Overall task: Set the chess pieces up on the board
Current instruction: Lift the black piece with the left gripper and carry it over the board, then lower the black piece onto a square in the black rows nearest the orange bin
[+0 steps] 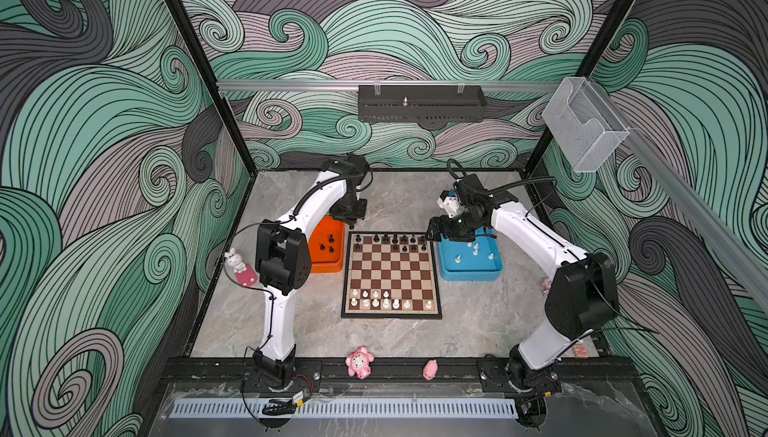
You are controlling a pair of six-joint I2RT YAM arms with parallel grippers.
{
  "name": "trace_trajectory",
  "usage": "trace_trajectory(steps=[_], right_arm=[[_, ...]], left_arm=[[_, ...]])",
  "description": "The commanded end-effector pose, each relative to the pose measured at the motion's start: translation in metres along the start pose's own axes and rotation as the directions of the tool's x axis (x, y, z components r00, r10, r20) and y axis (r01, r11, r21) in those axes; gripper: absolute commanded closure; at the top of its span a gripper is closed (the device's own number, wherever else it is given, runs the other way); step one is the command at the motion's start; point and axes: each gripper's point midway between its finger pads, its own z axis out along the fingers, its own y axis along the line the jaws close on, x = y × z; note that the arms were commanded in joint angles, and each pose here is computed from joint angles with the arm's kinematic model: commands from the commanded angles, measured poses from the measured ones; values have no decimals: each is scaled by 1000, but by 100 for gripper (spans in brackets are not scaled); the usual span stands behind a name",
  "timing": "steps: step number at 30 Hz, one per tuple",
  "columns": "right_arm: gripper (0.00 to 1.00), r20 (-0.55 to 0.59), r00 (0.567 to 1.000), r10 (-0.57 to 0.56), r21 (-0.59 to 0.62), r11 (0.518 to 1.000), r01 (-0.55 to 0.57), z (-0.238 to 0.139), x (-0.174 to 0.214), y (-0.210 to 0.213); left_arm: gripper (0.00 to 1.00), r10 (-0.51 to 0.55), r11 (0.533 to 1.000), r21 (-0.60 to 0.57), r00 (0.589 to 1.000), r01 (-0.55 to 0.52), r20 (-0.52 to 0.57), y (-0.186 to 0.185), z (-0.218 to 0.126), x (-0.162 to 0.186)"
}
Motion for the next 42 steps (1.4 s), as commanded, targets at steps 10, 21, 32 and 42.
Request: trace_trajectory(steps=[10,21,32,42], right_arm=[[10,26,1000,-12,-3,1000,12,-11,2,0],[10,28,1000,-8,0,1000,8,-12,3,-3],[10,27,1000,-3,-1,1000,3,-12,2,-5],[10,26,1000,0,0,1000,0,-11,2,-6]], left_arm=[[86,59,998,40,993,-55,-106,-43,36,12],[86,70,997,49,989,-64,-130,-48,61,9],[85,67,997,33,987,-63,-146,-45,75,13],[85,64,998,19,986,-62,-155,-43,84,15]])
